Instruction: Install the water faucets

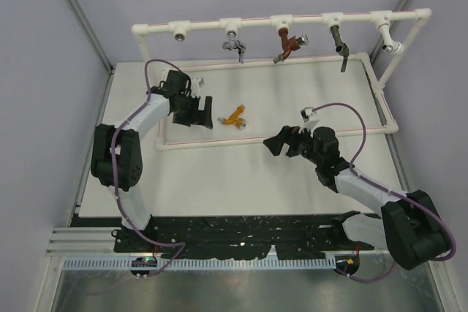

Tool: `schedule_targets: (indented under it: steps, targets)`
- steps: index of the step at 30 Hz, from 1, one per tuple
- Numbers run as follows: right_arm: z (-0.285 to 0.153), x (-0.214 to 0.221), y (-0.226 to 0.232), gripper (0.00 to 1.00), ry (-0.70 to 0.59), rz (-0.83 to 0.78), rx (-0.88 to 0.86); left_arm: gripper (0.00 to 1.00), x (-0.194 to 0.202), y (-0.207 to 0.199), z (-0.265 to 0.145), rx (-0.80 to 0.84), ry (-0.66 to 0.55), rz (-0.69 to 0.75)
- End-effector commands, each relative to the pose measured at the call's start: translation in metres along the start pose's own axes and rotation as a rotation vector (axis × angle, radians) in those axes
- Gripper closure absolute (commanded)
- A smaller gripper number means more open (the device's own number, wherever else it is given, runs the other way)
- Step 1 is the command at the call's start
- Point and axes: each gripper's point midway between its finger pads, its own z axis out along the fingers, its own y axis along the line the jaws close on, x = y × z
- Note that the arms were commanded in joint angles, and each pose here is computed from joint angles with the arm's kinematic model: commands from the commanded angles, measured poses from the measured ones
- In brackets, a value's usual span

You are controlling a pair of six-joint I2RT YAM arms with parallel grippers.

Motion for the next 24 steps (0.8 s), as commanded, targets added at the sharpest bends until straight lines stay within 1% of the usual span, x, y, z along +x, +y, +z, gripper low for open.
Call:
schedule_targets:
  steps: [1, 6, 9, 14, 17, 20, 22, 24]
  targets:
    - [-0.008, -0.009, 0.011, 0.05, -0.059, -0.049, -0.045, 0.00, 0.022, -0.014, 0.005, 0.086, 0.110, 0.026]
    - [-0.008, -0.010, 0.012, 0.05, -0.061, -0.063, -0.054, 0.00, 0.054, -0.019, 0.022, 0.099, 0.176, -0.010]
    - [-0.007, -0.010, 0.016, 0.05, -0.063, -0.056, -0.078, 0.00, 0.064, -0.017, 0.034, 0.090, 0.174, -0.032]
    - [-0.008, -0.006, 0.014, 0.05, -0.064, -0.042, -0.077, 0.00, 0.086, -0.029, 0.043, 0.107, 0.239, -0.040]
    - [-0.010, -0.010, 0.002, 0.05, -0.075, -0.012, 0.008, 0.00, 0.103, -0.046, 0.038, 0.140, 0.260, -0.062]
    - [-0.017, -0.009, -0.026, 0.05, -0.086, 0.048, 0.183, 0.00, 0.115, -0.062, 0.030, 0.204, 0.228, -0.117]
    - [-0.023, -0.009, -0.036, 0.05, -0.103, 0.067, 0.246, 0.00, 0.127, -0.066, 0.024, 0.225, 0.230, -0.137]
    - [-0.027, -0.007, -0.039, 0.05, -0.111, 0.089, 0.267, 0.00, 0.138, -0.071, 0.017, 0.234, 0.231, -0.135]
